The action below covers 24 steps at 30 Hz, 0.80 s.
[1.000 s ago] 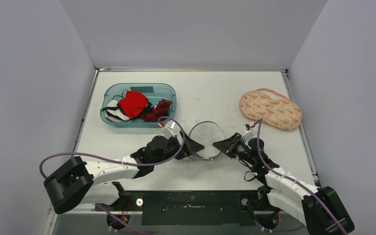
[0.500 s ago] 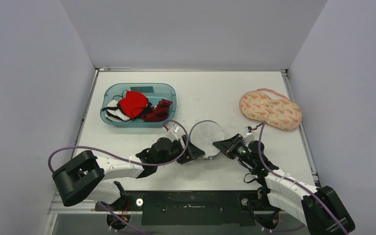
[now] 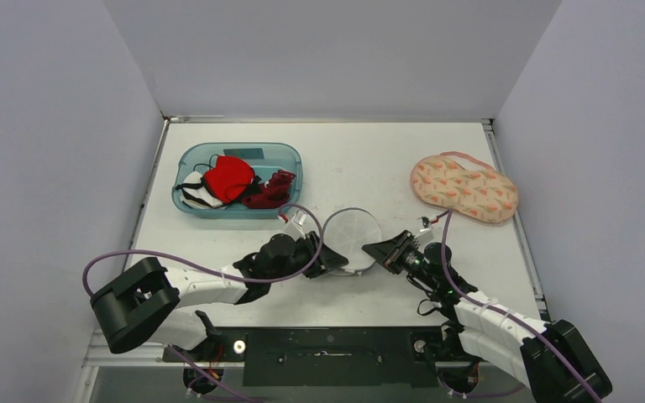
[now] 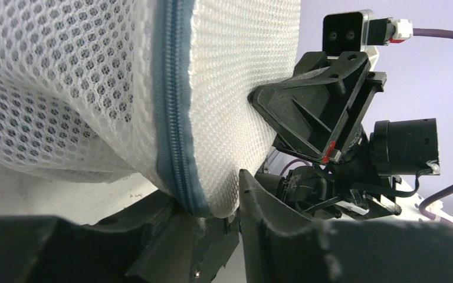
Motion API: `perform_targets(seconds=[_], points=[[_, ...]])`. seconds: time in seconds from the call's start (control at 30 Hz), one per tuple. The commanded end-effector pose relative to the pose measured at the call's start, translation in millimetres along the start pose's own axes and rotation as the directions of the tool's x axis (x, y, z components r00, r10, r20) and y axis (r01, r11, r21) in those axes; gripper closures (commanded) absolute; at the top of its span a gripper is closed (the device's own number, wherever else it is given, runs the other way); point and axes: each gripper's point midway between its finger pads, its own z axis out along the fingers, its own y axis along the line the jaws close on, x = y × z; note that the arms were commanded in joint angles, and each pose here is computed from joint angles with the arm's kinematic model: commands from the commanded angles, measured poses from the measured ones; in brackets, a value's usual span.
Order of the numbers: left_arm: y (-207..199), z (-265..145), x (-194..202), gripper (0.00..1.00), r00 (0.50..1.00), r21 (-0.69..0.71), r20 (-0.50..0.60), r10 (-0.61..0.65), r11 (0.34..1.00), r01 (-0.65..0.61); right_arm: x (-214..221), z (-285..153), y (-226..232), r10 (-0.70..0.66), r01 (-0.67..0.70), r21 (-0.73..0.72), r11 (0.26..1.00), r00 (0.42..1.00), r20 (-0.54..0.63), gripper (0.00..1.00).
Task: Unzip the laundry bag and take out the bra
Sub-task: Unzip the laundry bag at the center of the board.
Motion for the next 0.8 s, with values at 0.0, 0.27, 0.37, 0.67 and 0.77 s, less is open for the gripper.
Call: perform_targets(seconds=[0.0, 0.27, 0.37, 0.67, 0.77], points=[[-23.0, 5.0, -13.8, 0.75, 0.999, 0.061, 0.043, 0.012, 0.998, -0.015, -5.4, -0.4, 22.6, -0.065, 0.067, -0.077, 0.995, 0.998, 0.023, 0.95], [-29.4, -2.1, -19.1, 0.93, 0.998, 0.058, 0.066, 0.018, 0.998, -0.022, -9.7, -6.9, 25.6, -0.235, 0.236, -0.021, 0.972, 0.972, 0.018, 0.22], [-30.7, -4.1, -23.7, 1.0, 0.996, 0.049, 0.084, 0.014, 0.999, -0.018, -19.2, -14.2, 33.6, -0.362, 0.361, 0.024, 0.932, 0.932, 0.034, 0.1], [-37.7, -1.1, -37.6, 1.0, 0.983, 0.041, 0.131, -0.131, 0.991, 0.126, -1.6, -23.4, 54.0, -0.579, 0.578, 0.027, 0.816, 0.815, 0.035, 0.09], [-35.0, -0.1, -43.4, 1.0, 0.975, 0.013, 0.15, -0.164, 0.986, 0.164, 2.8, -25.1, 59.2, -0.561, 0.563, -0.012, 0.826, 0.825, 0.075, 0.1]])
